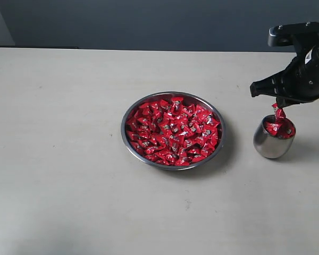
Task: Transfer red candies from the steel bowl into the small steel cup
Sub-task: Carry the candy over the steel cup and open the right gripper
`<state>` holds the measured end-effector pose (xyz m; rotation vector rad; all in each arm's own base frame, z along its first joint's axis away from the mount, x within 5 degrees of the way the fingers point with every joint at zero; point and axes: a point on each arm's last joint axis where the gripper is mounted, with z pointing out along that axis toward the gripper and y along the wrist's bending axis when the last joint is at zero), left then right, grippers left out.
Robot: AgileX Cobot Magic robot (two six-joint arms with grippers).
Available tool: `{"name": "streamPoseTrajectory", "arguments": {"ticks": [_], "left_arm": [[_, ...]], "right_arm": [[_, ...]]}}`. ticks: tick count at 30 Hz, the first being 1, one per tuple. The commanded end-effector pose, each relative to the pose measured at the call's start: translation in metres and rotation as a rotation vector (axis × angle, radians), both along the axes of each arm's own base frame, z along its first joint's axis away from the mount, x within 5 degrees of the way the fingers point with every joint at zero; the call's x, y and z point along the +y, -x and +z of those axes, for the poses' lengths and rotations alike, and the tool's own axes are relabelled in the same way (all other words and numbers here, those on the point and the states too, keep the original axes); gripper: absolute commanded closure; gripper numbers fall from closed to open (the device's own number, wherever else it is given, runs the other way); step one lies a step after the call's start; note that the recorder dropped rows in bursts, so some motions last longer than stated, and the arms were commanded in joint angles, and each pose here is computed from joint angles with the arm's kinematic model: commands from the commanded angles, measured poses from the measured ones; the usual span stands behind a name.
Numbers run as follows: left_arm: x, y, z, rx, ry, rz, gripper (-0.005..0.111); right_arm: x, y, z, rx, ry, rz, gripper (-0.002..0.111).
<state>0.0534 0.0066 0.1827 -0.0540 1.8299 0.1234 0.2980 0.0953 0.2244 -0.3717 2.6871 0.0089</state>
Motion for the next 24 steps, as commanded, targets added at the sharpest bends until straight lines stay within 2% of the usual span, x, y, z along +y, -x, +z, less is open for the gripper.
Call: {"name": "streamPoseTrajectory", "arguments": {"ticks": [1, 11, 15, 24], "left_arm": [[0.000, 0.000, 0.000, -0.011, 0.000, 0.000, 0.106], [0.000, 0.000, 0.000, -0.011, 0.000, 0.000, 0.106], [0.000, 0.000, 0.000, -0.011, 0.000, 0.000, 0.106], [0.000, 0.000, 0.000, -0.011, 0.000, 0.000, 0.106]], "right_arm": [[-0.002, -0.003, -0.005, -0.012, 0.021, 0.012, 0.109], [-0.005, 0.000, -0.006, 0.029, 0.053, -0.004, 0.109], [-0.011, -0.002, -0.005, 0.005, 0.113, -0.043, 0.109], [-0.012, -0.001, -0.005, 0.017, 0.111, -0.053, 0.109]]}}
